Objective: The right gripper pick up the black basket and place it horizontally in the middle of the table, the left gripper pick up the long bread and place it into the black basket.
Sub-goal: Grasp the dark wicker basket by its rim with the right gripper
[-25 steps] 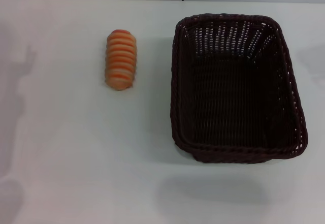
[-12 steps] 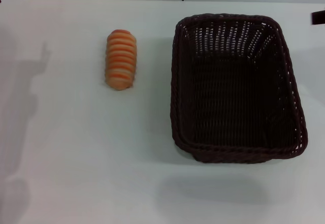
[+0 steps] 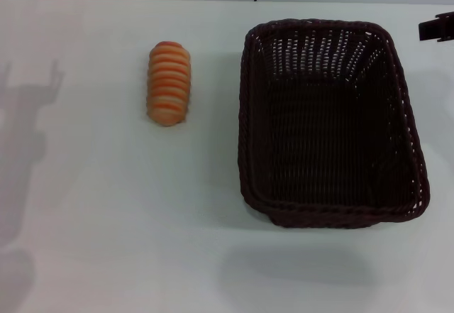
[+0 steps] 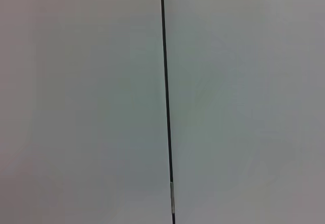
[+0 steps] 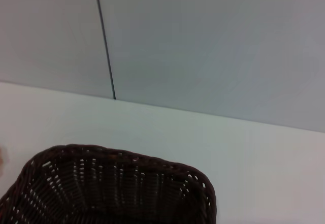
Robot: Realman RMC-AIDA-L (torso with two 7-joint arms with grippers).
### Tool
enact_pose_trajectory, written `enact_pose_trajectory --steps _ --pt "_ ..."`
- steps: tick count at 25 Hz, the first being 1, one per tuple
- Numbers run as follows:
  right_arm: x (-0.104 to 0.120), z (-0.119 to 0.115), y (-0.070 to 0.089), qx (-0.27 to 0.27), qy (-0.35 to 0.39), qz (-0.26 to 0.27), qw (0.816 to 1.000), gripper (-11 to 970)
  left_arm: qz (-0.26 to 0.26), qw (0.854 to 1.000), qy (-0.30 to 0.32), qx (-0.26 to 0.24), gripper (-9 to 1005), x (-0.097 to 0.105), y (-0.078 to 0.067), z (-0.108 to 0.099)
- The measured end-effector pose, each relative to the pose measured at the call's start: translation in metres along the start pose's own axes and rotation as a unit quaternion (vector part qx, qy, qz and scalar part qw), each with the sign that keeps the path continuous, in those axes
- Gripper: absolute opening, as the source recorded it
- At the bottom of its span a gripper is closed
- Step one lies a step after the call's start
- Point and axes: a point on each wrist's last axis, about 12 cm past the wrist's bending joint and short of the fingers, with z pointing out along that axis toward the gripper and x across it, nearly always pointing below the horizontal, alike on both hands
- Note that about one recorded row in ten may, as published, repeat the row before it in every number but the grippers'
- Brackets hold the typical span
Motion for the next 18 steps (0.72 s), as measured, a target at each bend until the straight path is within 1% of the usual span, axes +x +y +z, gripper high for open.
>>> enact_pose_trajectory --steps 3,11,14,18 --pt "0.005 0.000 0.005 0.002 0.005 -0.001 1.000 393 0.003 1.000 0.001 0.000 861 0.001 0.000 0.000" --pt "0.020 0.003 0.002 0.004 0.017 0.017 1.000 388 0.005 1.000 -0.001 0.000 860 0.000 0.000 -0.001" --pt "0.028 0.003 0.006 -0.001 0.022 0.022 1.000 385 0.008 1.000 -0.001 0.002 860 -0.001 0.000 0.000" --pt "0.029 0.004 0.011 -0.012 0.021 0.025 0.999 383 0.009 1.000 -0.002 0.002 860 -0.001 -0.001 0.001"
